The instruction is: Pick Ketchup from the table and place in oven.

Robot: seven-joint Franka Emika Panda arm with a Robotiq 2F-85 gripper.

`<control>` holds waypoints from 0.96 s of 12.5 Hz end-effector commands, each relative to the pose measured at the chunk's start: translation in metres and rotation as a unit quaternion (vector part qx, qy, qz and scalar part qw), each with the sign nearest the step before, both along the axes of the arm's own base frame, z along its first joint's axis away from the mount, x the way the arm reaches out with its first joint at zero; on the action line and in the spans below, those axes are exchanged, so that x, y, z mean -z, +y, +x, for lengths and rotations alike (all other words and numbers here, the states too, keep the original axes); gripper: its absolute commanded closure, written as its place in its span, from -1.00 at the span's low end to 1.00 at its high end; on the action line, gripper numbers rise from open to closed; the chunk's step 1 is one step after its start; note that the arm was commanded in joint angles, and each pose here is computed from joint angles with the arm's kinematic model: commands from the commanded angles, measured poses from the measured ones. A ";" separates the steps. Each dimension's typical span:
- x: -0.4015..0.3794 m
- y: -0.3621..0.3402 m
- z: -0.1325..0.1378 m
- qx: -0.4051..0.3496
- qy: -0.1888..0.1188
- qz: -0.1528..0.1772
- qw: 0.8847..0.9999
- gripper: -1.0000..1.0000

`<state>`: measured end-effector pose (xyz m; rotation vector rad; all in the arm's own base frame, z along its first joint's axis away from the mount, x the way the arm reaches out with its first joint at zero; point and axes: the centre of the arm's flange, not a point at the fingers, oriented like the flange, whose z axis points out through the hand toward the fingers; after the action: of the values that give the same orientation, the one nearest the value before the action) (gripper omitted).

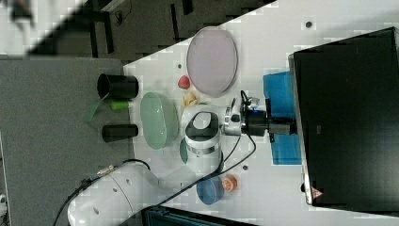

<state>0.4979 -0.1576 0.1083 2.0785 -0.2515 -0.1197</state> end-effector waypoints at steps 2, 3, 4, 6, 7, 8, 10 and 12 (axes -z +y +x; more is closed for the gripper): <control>-0.058 0.060 0.038 -0.004 -0.098 0.032 0.995 -1.00; -0.079 0.074 0.044 0.010 -0.114 0.056 0.992 -1.00; -0.102 0.086 0.049 0.022 -0.124 0.085 0.988 -1.00; -0.152 0.107 0.057 0.035 -0.134 0.149 0.979 -1.00; -0.177 0.117 0.060 0.046 -0.146 0.185 0.971 -1.00; -0.203 0.125 0.061 0.065 -0.162 0.223 0.959 -1.00; -0.248 0.134 0.062 0.119 -0.201 0.294 0.927 -1.00; -0.284 0.138 0.059 0.183 -0.226 0.349 0.891 -1.00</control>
<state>0.5543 0.0025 0.3863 2.7205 -1.0631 0.0575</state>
